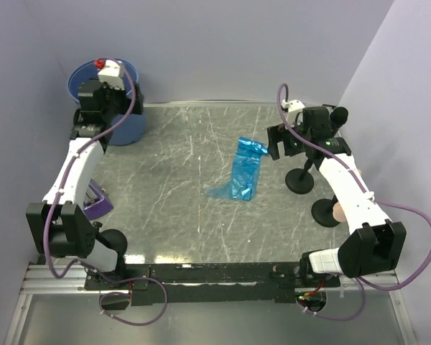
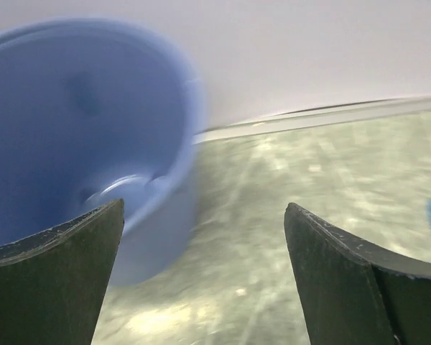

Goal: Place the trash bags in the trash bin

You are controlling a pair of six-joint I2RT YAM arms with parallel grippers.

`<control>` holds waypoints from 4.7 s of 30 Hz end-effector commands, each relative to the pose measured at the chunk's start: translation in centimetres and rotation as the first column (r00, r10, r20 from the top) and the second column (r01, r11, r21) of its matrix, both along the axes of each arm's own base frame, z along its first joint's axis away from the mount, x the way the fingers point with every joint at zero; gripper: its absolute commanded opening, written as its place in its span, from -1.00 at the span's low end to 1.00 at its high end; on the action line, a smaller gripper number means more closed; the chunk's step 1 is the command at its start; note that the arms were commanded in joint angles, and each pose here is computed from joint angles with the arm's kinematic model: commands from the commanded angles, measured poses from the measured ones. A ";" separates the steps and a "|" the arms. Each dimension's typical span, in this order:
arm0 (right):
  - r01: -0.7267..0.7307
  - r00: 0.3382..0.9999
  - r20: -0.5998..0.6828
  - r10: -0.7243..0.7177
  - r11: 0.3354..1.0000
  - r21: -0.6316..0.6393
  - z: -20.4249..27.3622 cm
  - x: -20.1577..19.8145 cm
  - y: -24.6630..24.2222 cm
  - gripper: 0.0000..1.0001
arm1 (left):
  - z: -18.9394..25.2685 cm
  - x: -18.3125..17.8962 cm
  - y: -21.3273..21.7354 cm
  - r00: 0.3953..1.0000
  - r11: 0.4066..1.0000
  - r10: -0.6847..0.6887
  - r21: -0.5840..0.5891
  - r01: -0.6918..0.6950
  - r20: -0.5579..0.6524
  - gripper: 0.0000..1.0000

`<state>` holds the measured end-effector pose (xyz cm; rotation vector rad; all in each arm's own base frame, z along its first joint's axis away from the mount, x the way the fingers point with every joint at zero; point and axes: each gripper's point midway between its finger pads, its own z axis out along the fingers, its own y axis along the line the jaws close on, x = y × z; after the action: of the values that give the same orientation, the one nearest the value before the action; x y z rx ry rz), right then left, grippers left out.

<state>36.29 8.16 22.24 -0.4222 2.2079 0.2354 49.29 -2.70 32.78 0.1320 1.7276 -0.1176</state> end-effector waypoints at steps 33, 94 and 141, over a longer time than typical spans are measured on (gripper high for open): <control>-0.494 0.869 -0.230 0.438 0.799 -0.344 -15.4 15.9 5.6 0.29 | -8.6 -14.3 -15.8 0.851 0.885 -0.465 -0.149 0.441 -0.243 0.98; -0.549 0.617 0.018 0.786 0.414 0.726 7.7 -3.3 16.8 -0.97 | -15.1 -16.7 -27.4 0.262 0.323 -0.937 -0.290 0.901 -0.231 -0.99; -0.631 0.776 0.053 0.629 0.774 0.053 -9.1 9.5 19.4 0.36 | -17.2 -29.2 -15.8 -0.066 0.454 -0.666 -0.474 0.754 -0.743 -0.99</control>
<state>43.33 25.52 13.94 -0.8847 2.0946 0.8221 23.70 -19.95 16.70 1.3456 2.4326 -1.1112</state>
